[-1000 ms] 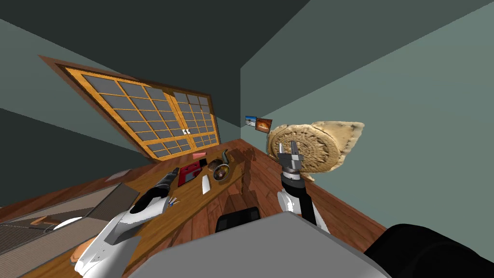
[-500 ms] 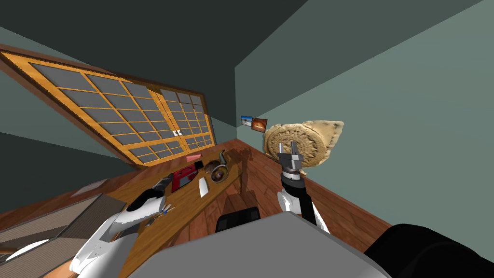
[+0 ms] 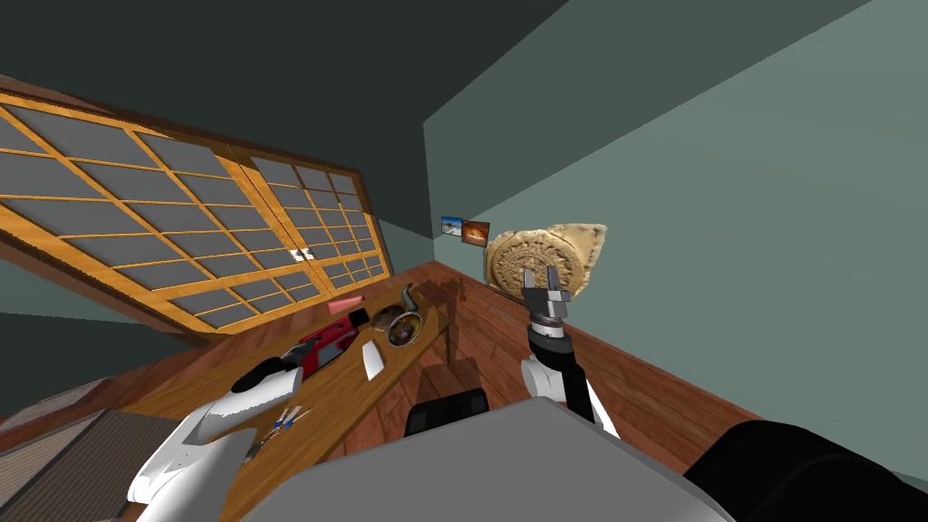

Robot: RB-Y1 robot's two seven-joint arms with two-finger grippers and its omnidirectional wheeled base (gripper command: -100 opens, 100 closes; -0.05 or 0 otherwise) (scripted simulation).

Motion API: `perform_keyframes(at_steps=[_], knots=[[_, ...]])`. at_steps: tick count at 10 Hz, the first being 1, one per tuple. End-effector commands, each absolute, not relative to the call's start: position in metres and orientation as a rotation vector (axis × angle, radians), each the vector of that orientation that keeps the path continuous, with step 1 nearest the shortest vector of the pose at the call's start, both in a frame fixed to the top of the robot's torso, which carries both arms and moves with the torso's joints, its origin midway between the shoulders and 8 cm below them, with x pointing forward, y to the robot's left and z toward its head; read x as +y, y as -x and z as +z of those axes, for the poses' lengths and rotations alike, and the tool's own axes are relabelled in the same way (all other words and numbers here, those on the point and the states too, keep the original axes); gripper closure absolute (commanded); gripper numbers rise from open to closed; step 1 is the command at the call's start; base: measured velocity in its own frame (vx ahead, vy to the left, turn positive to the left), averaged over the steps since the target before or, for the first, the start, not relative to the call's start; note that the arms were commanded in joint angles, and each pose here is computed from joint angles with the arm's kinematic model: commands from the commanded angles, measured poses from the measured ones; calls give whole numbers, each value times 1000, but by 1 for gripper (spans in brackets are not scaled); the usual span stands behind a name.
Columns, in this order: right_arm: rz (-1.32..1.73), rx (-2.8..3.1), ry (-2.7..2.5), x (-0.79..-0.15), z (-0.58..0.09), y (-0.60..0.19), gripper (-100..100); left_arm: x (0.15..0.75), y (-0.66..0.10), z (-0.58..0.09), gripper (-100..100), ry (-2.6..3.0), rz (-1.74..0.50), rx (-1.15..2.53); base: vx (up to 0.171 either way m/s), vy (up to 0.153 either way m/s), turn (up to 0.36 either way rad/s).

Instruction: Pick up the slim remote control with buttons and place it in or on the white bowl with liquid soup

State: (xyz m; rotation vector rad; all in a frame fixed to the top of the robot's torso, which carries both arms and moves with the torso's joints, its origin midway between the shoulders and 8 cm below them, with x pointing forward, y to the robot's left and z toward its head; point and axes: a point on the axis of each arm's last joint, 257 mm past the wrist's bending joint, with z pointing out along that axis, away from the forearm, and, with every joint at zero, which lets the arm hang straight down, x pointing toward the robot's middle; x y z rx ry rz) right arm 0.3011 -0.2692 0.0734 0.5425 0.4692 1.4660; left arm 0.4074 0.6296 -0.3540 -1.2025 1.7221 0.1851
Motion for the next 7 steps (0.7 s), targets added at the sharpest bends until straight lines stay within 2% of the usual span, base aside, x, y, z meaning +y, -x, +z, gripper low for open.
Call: perform_keyframes(at_steps=[1, 2, 6, 7], knots=[[1466, 469, -542, -269, 73, -301, 0, 633, -396, -368, -100, 1245, 213, 1765, -24, 49, -147], [1466, 469, -543, -269, 73, -301, 0, 633, -395, -369, -100, 1250, 214, 1768, -10, 20, 8], [1466, 469, -542, -269, 73, -301, 0, 646, -368, -402, -100, 1364, 274, 1867, -32, 39, -211], [1466, 469, -543, -269, 73, -301, 0, 646, -368, -402, -100, 1364, 274, 1867, -17, 21, 12]])
